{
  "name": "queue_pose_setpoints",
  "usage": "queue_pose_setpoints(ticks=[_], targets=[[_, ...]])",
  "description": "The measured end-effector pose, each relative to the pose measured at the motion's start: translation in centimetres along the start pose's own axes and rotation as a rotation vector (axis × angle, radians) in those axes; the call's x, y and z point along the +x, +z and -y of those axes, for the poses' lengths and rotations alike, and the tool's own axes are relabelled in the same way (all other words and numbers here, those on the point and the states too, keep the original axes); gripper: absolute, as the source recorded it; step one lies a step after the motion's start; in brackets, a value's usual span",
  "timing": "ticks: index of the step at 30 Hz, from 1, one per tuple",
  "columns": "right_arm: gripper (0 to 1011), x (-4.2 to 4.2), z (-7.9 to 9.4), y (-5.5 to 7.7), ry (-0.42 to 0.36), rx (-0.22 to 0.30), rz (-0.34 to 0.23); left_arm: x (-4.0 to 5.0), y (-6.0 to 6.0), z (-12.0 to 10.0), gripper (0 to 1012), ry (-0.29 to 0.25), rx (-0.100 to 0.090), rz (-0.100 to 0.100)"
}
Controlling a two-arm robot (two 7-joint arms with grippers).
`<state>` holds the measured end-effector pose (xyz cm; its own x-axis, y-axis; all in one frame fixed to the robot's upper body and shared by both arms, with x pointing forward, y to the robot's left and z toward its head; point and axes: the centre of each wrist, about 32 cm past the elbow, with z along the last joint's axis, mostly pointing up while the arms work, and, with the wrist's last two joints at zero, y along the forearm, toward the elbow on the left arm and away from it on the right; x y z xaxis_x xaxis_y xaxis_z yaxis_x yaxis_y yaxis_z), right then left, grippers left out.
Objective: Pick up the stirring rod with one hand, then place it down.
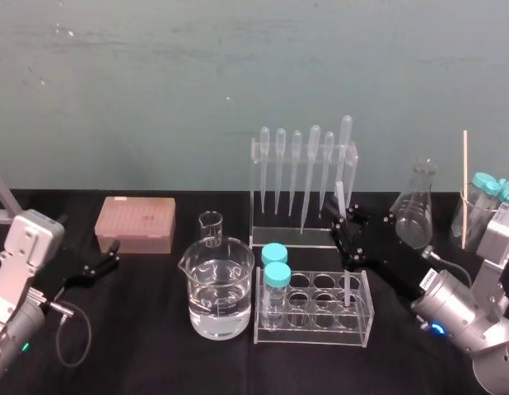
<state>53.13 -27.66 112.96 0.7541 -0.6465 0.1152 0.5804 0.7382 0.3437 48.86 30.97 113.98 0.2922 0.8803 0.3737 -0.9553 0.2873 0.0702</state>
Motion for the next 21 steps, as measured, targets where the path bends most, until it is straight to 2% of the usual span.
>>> queue_pose_setpoints(ticks=[9,21], targets=[[66,0.19,0.3,-1.2,-0.003,-0.044,-0.039,0.0,0.0,0.0,1000,0.0,0.0,0.0],[66,0.62,0.5,-3.1,-0.004,-0.141,-0.078,0.0,0.0,0.0,1000,0.0,0.0,0.0]])
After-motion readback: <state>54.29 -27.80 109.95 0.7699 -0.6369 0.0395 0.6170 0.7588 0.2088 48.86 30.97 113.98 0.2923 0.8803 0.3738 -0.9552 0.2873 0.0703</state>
